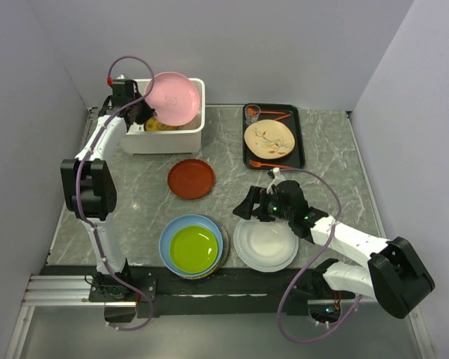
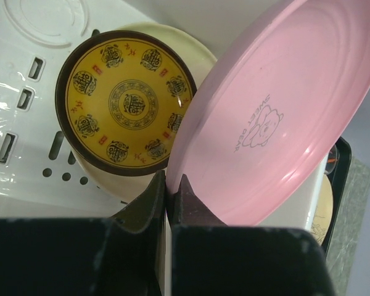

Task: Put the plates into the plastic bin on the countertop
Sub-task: Place the plate in the plastic bin.

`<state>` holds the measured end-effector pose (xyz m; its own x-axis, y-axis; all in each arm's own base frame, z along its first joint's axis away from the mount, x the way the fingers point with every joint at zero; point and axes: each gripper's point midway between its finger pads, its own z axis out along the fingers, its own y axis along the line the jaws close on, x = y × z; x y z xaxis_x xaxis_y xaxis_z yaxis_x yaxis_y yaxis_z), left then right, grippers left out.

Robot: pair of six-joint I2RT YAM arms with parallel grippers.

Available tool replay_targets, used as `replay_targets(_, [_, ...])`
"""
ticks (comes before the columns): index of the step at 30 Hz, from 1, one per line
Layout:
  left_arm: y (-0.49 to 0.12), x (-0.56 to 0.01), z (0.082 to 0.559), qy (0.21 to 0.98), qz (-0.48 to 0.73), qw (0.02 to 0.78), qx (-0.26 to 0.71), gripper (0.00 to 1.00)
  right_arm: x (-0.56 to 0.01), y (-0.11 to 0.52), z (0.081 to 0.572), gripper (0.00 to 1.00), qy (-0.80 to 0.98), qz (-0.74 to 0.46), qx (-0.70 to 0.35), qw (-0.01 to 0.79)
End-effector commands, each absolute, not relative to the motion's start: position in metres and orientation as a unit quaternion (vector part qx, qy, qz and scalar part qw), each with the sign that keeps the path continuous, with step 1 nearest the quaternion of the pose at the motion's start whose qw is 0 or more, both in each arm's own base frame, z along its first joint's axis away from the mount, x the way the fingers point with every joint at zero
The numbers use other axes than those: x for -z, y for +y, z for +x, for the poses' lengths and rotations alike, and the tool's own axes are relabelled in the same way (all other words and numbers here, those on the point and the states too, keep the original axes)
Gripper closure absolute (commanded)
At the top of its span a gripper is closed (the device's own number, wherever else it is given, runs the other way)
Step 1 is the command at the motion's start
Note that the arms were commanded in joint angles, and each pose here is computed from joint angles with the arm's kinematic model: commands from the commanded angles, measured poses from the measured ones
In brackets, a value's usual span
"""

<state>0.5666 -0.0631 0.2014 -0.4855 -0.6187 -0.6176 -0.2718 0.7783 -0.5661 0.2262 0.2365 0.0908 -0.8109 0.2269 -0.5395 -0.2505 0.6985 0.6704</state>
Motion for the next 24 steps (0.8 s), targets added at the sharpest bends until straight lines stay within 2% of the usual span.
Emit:
replay_targets(1, [-0.059, -0.208, 0.573, 0.830, -0.264, 0.449, 0.201, 0.93, -0.112, 0.241, 0.236, 0.00, 0.856, -0.020, -0.393, 0.336])
replay_targets(4, [-0.059, -0.202, 0.572, 0.833, -0.264, 0.444, 0.201, 0.89, -0.111, 0.241, 0.236, 0.00, 0.856, -0.019, -0.393, 0.335])
replay_targets(5, [-0.060, -0.198, 0.571, 0.835, -0.262, 0.440, 0.203, 0.85, -0.111, 0.241, 0.235, 0.00, 0.856, -0.019, -0.393, 0.335])
replay_targets(8, [-0.060, -0.194, 0.570, 0.836, -0.263, 0.437, 0.203, 0.79, -0.110, 0.241, 0.235, 0.00, 0.857, -0.019, -0.392, 0.335])
replay_targets(18, [-0.060, -0.193, 0.567, 0.835, -0.261, 0.437, 0.209, 0.70, -0.109, 0.240, 0.234, 0.00, 0.857, -0.015, -0.393, 0.334])
replay_targets(21, [-0.061, -0.195, 0.567, 0.834, -0.258, 0.439, 0.212, 0.62, -0.109, 0.240, 0.233, 0.00, 0.856, -0.015, -0.394, 0.335])
replay_targets(24, [-0.061, -0.198, 0.565, 0.832, -0.259, 0.442, 0.212, 0.43, -0.109, 0.239, 0.233, 0.00, 0.856, -0.015, -0.394, 0.336])
